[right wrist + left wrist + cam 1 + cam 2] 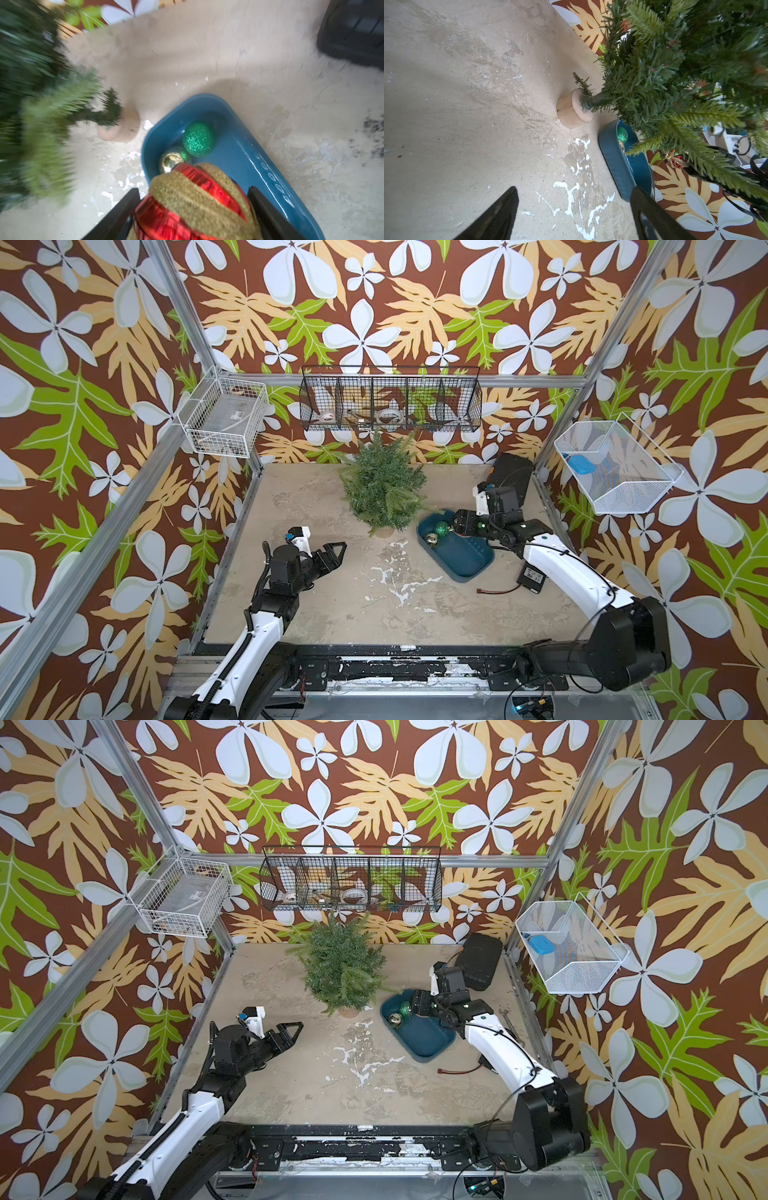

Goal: Decorate the small christmas tree with ornaments
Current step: Pick up an ornament from the container.

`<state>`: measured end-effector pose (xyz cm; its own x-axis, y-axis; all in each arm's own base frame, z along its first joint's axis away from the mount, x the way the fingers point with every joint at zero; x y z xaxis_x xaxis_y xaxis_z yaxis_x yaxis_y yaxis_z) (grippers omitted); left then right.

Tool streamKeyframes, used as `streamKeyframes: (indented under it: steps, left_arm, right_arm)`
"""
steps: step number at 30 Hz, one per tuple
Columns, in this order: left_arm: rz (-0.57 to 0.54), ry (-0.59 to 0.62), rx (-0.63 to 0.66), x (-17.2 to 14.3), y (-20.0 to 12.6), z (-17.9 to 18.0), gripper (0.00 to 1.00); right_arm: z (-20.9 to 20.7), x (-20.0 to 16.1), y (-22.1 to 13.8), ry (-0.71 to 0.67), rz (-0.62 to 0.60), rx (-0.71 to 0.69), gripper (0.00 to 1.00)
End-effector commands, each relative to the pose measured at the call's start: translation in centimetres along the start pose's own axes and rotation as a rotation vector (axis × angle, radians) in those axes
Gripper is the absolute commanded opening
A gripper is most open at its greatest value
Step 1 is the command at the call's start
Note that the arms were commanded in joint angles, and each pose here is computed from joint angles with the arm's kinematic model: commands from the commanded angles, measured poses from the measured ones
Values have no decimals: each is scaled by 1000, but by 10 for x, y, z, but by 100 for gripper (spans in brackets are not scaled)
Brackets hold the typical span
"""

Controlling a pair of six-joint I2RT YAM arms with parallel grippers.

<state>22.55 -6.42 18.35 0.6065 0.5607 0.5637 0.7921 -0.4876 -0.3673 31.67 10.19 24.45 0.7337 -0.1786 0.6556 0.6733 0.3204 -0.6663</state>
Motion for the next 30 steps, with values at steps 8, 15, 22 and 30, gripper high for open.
streamKeyframes:
  steps: [8, 15, 22, 30]
  left_arm:
    - [-7, 86, -232, 9, -18, -43, 75]
    - [-34, 143, -362, 20, -33, -83, 70]
    - [-94, 167, -501, 28, -56, -124, 57]
    - [-127, 180, -629, 28, -66, -162, 48]
  right_arm:
    - [28, 24, -51, 23, -101, 160, 73]
    - [63, 41, -81, 2, -162, 283, 73]
    - [97, 46, -103, -33, -198, 378, 73]
    - [130, 46, -122, -39, -222, 478, 73]
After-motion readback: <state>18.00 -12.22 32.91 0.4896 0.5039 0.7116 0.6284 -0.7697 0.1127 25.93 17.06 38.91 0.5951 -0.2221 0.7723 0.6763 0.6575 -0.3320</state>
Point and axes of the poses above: each gripper's point midway between its finger pads, its own y axis out along the fingers, its own z axis along the line the jaws close on, x = y × z, the point moved 8 cm from there along -y, back along the fingers, and after that the axes turned 1 degree about y, right-handed, at the moved point
